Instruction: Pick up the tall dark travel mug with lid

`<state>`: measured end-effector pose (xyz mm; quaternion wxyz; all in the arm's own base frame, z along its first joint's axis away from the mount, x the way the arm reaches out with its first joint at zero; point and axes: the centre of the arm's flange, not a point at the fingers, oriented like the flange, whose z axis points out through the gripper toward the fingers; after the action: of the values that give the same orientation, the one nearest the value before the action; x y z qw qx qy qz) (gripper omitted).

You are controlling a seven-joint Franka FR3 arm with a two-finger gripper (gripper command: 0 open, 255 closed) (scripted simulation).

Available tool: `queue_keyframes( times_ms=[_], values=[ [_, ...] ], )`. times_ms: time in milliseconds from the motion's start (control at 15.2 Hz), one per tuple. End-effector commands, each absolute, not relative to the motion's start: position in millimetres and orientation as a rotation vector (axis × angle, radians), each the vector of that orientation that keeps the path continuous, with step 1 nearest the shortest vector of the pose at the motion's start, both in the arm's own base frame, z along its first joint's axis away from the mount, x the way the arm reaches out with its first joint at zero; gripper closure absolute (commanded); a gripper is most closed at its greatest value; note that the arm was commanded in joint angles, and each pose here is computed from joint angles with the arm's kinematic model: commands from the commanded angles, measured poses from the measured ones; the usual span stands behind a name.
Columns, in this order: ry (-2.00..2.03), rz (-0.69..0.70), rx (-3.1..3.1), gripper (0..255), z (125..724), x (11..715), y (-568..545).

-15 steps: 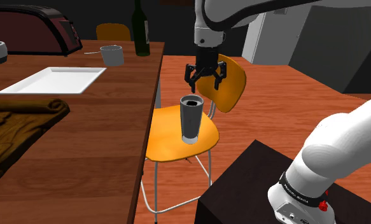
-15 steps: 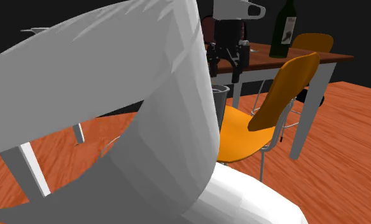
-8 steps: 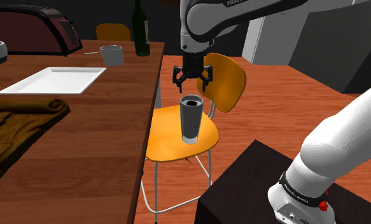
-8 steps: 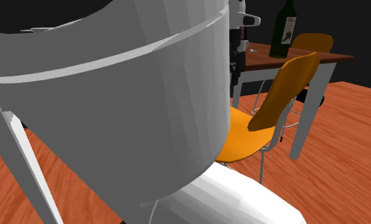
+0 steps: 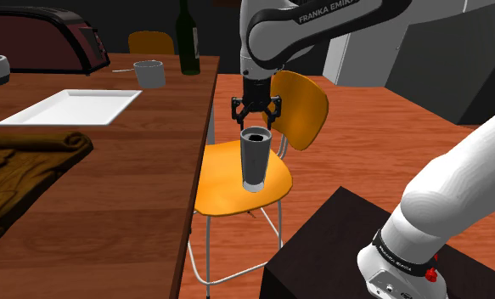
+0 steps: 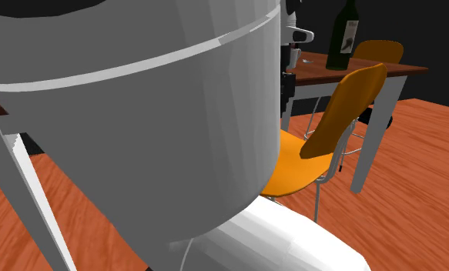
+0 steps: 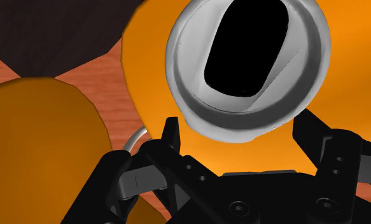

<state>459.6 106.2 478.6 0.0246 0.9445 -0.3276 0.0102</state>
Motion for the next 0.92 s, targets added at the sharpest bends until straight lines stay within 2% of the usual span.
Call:
queue_keyframes(
  times_ms=[0, 462, 858],
  values=[
    [-1.012, 0.028, 2.921, 255, 477, 459, 107],
    [-1.012, 0.028, 2.921, 255, 478, 459, 107],
    [-1.012, 0.028, 2.921, 255, 509, 459, 107]
  ],
)
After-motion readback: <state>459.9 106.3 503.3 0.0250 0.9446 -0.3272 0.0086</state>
